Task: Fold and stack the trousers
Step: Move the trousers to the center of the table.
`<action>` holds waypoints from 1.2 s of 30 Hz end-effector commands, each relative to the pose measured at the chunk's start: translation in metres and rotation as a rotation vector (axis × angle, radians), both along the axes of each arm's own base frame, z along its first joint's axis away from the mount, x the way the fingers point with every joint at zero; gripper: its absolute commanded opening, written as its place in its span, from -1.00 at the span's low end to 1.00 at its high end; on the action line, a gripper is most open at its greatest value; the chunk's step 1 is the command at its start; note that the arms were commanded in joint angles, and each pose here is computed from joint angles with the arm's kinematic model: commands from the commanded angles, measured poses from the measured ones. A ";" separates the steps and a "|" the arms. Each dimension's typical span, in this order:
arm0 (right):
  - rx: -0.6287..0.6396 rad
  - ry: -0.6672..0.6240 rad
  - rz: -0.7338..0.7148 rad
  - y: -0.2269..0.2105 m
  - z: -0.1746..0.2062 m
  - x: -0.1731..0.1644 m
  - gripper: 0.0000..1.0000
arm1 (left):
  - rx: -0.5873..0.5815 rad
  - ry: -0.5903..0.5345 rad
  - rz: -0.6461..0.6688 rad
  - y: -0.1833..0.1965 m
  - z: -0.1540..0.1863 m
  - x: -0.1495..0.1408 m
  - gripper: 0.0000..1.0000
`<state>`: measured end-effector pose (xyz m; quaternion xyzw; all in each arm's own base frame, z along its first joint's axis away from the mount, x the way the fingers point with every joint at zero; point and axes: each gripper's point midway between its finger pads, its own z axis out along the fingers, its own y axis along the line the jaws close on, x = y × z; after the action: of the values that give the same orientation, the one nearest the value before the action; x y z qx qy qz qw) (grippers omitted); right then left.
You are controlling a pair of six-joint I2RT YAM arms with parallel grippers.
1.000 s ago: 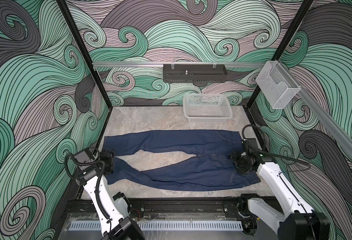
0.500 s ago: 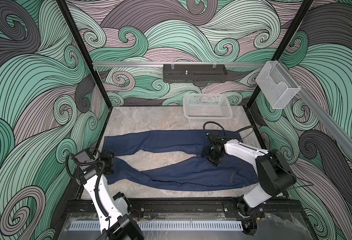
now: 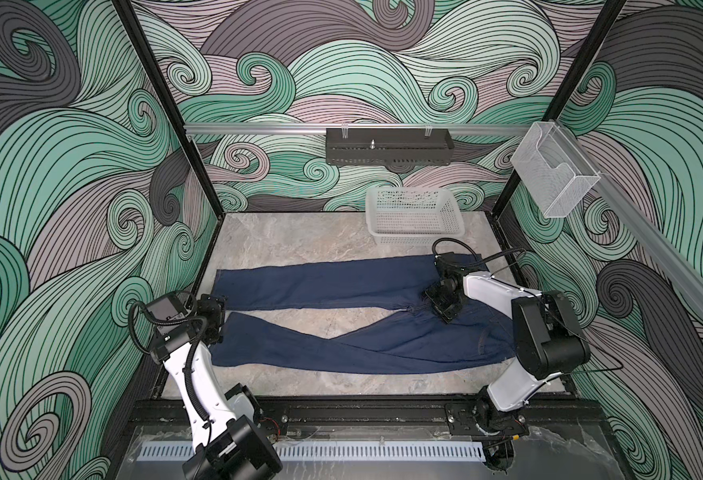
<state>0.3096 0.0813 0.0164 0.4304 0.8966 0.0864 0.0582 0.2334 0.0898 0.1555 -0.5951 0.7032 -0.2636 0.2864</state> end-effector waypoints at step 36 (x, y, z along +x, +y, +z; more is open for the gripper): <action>-0.089 -0.103 -0.131 -0.072 0.063 -0.049 0.57 | -0.007 0.655 -0.213 -0.040 -0.101 0.028 0.42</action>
<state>0.2730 0.0096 0.0805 0.4890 0.8580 0.0836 0.1331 0.2724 0.0417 0.0549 -0.5517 0.8187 -0.1538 0.0407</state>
